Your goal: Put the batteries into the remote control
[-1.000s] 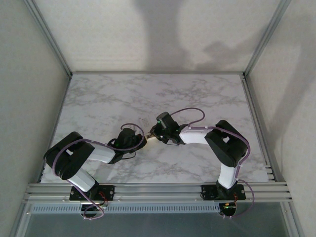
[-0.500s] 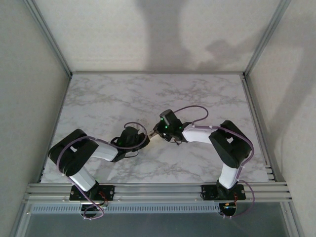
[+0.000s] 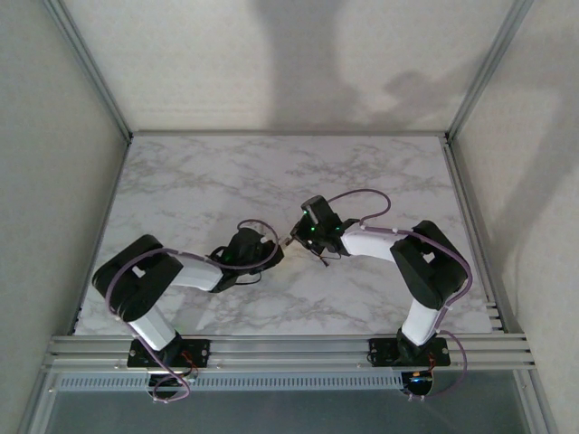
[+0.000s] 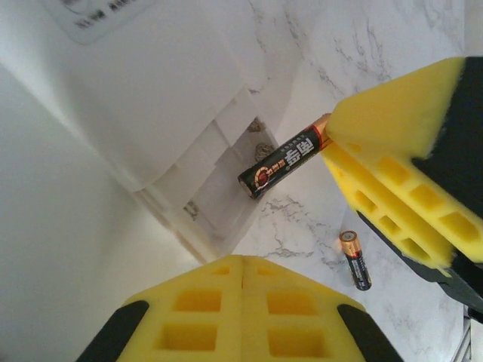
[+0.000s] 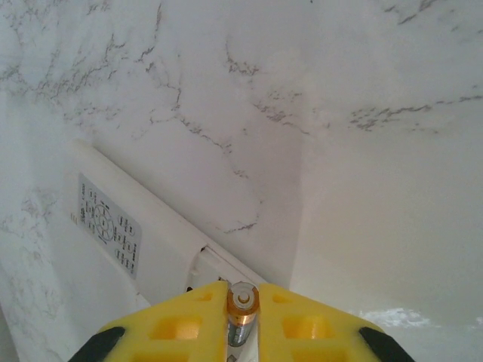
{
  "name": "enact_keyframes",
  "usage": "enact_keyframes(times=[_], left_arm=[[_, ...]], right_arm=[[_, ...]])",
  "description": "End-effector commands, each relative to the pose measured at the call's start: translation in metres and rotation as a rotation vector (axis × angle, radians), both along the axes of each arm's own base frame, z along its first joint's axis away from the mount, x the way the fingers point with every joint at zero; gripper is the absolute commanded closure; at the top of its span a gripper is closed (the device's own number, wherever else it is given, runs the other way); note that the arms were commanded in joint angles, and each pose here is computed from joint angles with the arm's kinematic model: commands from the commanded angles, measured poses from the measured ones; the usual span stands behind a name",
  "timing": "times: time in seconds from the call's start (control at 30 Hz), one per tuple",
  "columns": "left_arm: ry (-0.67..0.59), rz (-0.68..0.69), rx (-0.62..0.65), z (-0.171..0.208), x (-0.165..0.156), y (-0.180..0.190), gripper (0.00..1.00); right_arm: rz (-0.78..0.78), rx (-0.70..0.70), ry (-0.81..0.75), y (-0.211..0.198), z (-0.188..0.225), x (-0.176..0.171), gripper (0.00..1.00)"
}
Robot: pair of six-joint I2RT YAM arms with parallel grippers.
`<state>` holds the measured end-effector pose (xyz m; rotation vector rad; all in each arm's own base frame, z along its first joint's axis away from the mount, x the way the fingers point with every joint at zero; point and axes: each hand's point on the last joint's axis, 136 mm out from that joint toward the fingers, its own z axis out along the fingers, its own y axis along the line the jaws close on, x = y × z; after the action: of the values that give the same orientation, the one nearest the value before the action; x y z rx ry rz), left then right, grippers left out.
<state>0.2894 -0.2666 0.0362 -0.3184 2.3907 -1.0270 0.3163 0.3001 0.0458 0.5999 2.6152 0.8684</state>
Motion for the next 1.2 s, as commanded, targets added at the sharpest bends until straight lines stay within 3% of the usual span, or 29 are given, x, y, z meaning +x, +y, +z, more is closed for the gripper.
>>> enact_keyframes(times=[0.0, 0.13, 0.37, 1.17], left_arm=[[-0.021, 0.090, 0.076, 0.001, 0.004, 0.034, 1.00], [0.013, 0.149, 0.063, -0.003, 0.002, 0.057, 1.00], [0.081, 0.143, -0.110, 0.005, 0.003, 0.038, 1.00], [0.155, 0.093, -0.160, -0.018, -0.008, 0.026, 1.00]], right_arm=[[0.003, -0.016, -0.011, 0.000, 0.006, 0.001, 0.83], [0.000, -0.023, -0.019, 0.004, 0.010, 0.002, 0.83], [-0.006, -0.042, -0.030, 0.012, 0.014, 0.000, 0.83], [-0.044, -0.103, -0.009, 0.018, 0.001, 0.001, 0.84]])
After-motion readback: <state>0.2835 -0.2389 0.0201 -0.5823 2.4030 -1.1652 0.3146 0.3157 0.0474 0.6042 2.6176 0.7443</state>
